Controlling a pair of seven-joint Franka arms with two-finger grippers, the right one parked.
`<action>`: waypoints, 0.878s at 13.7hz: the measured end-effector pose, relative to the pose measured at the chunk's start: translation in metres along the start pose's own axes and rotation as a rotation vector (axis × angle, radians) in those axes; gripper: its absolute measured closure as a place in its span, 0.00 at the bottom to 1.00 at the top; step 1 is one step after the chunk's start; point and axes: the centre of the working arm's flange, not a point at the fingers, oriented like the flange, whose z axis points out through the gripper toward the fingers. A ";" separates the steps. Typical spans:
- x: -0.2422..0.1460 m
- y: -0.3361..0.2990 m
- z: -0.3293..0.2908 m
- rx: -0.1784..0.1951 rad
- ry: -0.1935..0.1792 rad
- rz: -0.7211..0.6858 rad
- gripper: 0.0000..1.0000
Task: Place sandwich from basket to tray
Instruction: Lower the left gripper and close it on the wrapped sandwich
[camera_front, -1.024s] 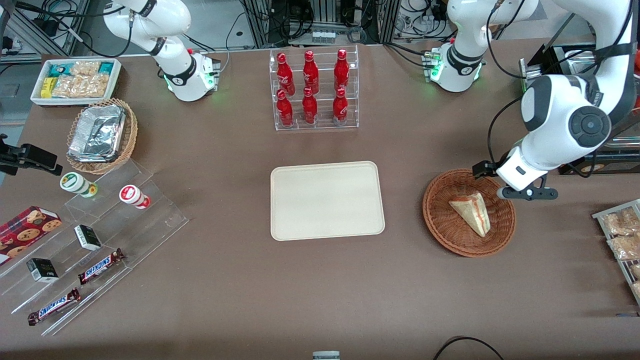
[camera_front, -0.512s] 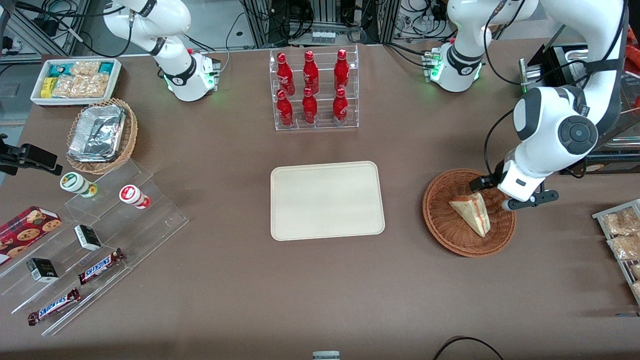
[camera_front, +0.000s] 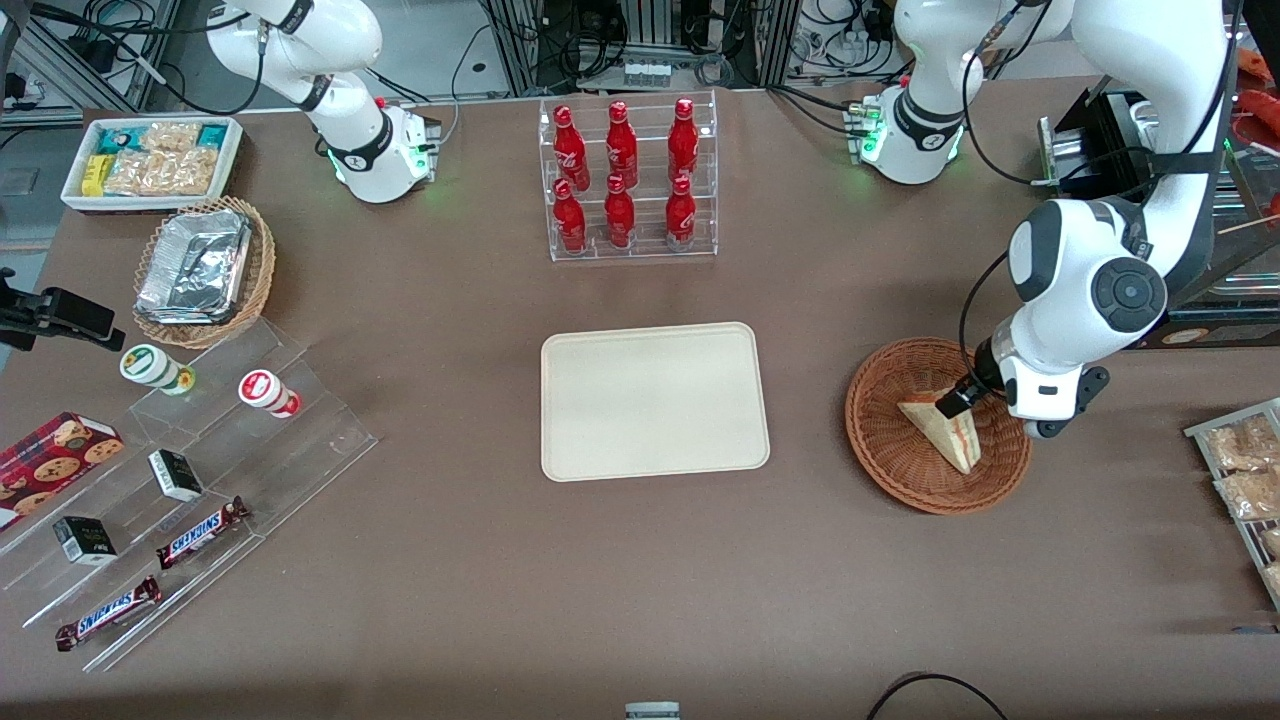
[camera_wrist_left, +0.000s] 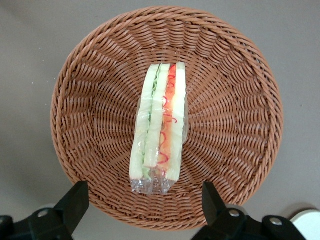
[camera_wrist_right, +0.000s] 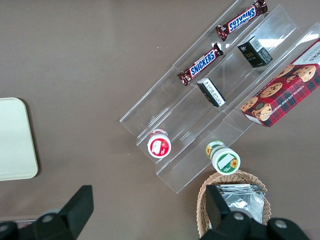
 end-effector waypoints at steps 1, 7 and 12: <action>0.001 0.001 0.002 0.000 -0.001 -0.012 0.00; 0.009 0.009 0.033 -0.017 0.003 -0.024 0.00; 0.012 0.012 0.061 -0.009 -0.011 -0.026 0.00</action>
